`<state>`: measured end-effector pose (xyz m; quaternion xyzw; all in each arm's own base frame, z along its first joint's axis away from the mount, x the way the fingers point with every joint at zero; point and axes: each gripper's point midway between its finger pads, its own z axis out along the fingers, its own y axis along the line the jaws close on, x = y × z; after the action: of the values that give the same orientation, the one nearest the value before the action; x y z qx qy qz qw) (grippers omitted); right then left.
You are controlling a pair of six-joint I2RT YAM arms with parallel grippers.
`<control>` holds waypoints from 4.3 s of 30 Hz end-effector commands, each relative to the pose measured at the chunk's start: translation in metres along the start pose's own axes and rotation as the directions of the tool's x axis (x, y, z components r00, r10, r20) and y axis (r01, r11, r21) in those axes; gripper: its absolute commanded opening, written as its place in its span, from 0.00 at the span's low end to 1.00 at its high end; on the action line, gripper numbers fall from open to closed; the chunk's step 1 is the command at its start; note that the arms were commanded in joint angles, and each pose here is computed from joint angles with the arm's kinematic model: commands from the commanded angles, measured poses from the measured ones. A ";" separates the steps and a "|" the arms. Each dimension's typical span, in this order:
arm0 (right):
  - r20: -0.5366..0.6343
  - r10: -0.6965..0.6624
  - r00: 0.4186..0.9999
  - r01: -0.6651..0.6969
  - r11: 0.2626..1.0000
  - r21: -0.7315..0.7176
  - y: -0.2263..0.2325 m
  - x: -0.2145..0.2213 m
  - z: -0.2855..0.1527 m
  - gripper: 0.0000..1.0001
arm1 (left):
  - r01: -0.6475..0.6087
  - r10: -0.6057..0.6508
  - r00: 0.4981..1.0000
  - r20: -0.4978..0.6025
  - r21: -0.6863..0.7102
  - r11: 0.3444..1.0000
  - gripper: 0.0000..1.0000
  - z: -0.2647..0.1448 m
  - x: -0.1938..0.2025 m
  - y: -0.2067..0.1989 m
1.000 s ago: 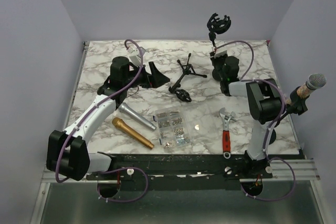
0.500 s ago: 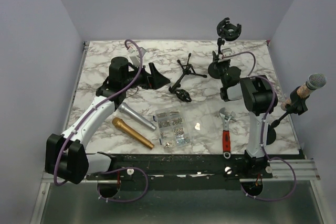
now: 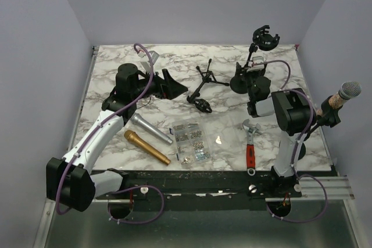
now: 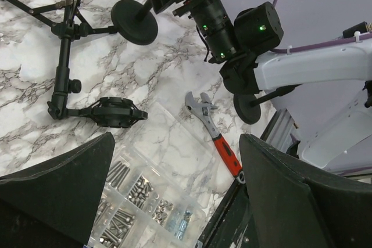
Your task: Remove the microphone from the stand
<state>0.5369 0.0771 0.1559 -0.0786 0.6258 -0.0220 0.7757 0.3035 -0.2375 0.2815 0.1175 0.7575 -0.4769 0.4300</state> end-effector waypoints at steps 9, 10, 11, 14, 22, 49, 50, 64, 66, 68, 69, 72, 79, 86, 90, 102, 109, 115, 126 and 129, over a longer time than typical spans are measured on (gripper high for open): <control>-0.353 0.041 0.935 0.013 0.989 0.151 -0.034 0.021 -0.071 1.00 | -0.038 0.037 0.999 0.022 0.054 0.998 0.91 -0.006 -0.011 -0.019; -0.382 0.039 0.923 0.021 0.988 0.153 -0.036 0.022 -0.080 1.00 | -0.038 0.036 0.999 0.023 0.056 0.998 0.91 -0.006 -0.011 -0.020; -0.404 0.036 0.914 0.028 0.988 0.152 -0.038 0.022 -0.089 1.00 | -0.034 0.033 0.999 0.022 0.060 0.998 0.91 -0.006 -0.011 -0.021; -0.468 0.015 0.883 0.058 0.988 0.142 -0.042 0.018 -0.111 1.00 | -0.028 0.026 0.999 0.023 0.066 0.997 0.91 -0.007 -0.011 -0.023; -0.368 -0.159 0.916 0.121 0.985 -0.125 -0.004 -0.028 -0.126 0.93 | -0.066 0.062 0.996 0.063 0.064 0.996 0.92 -0.016 -0.019 -0.031; 0.449 -0.736 0.506 0.615 -0.057 -0.787 0.189 -0.020 -0.079 0.93 | -0.160 0.177 0.963 0.201 -0.097 0.982 0.94 -0.044 -0.052 -0.028; 0.459 -0.735 0.500 0.608 -0.080 -0.790 0.193 -0.013 -0.079 0.93 | -0.152 0.167 0.965 0.203 -0.084 0.985 0.94 -0.044 -0.052 -0.028; 0.567 -0.725 0.391 0.586 -0.279 -0.761 0.232 0.053 -0.055 0.92 | -0.094 0.107 0.976 0.191 -0.077 0.993 0.94 -0.042 -0.051 -0.014; 0.570 -0.724 0.388 0.582 -0.287 -0.761 0.235 0.058 -0.053 0.92 | -0.094 0.105 0.973 0.204 -0.063 0.994 0.94 -0.042 -0.055 -0.016; 0.571 -0.718 0.398 0.570 -0.295 -0.767 0.237 0.063 -0.053 0.90 | -0.085 0.095 0.975 0.202 -0.058 0.995 0.94 -0.041 -0.054 -0.014; 0.571 -0.713 0.407 0.560 -0.300 -0.773 0.239 0.067 -0.055 0.90 | -0.079 0.089 0.976 0.201 -0.056 0.995 0.94 -0.041 -0.054 -0.014; 0.570 -0.711 0.412 0.547 -0.307 -0.779 0.243 0.078 -0.054 0.90 | -0.065 0.073 0.977 0.202 -0.046 0.997 0.94 -0.041 -0.054 -0.013; 0.567 -0.718 0.404 0.521 -0.329 -0.788 0.240 0.093 -0.061 0.88 | -0.044 0.053 0.979 0.196 -0.051 0.998 0.94 -0.038 -0.053 -0.007; 0.580 -0.739 0.342 0.570 -0.328 -0.753 0.239 0.115 -0.053 0.82 | -0.013 0.019 0.981 0.193 -0.034 0.999 0.93 -0.037 -0.053 -0.004; 0.585 -0.755 0.296 0.627 -0.309 -0.715 0.237 0.120 -0.046 0.76 | -0.011 0.018 0.981 0.195 -0.038 0.999 0.93 -0.037 -0.053 -0.002; 0.409 -0.726 0.552 0.599 0.004 -0.801 0.257 0.094 -0.027 0.65 | -0.008 0.017 0.981 0.195 -0.044 0.999 0.93 -0.037 -0.052 0.000; 0.185 -0.701 0.689 0.465 0.232 -0.854 0.261 0.085 -0.008 0.63 | -0.007 0.014 0.981 0.194 -0.035 0.999 0.93 -0.037 -0.052 -0.002; -0.007 -0.629 0.778 0.307 0.390 -0.868 0.264 0.057 0.000 0.61 | -0.002 0.007 0.981 0.192 -0.026 1.000 0.93 -0.037 -0.052 -0.002; 0.242 -0.837 0.492 0.559 0.090 -0.824 0.242 0.065 -0.002 0.76 | 0.007 -0.003 0.981 0.192 -0.017 1.000 0.93 -0.037 -0.051 -0.003; 0.409 -0.825 0.390 0.679 -0.042 -0.732 0.241 0.070 0.005 0.78 | 0.008 -0.006 0.981 0.192 -0.012 1.000 0.93 -0.037 -0.051 -0.003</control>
<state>0.5367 0.3237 0.0802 -0.6854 0.5423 -0.0749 0.4801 0.3152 -0.1956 0.3260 0.0574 0.7240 -0.4724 0.4993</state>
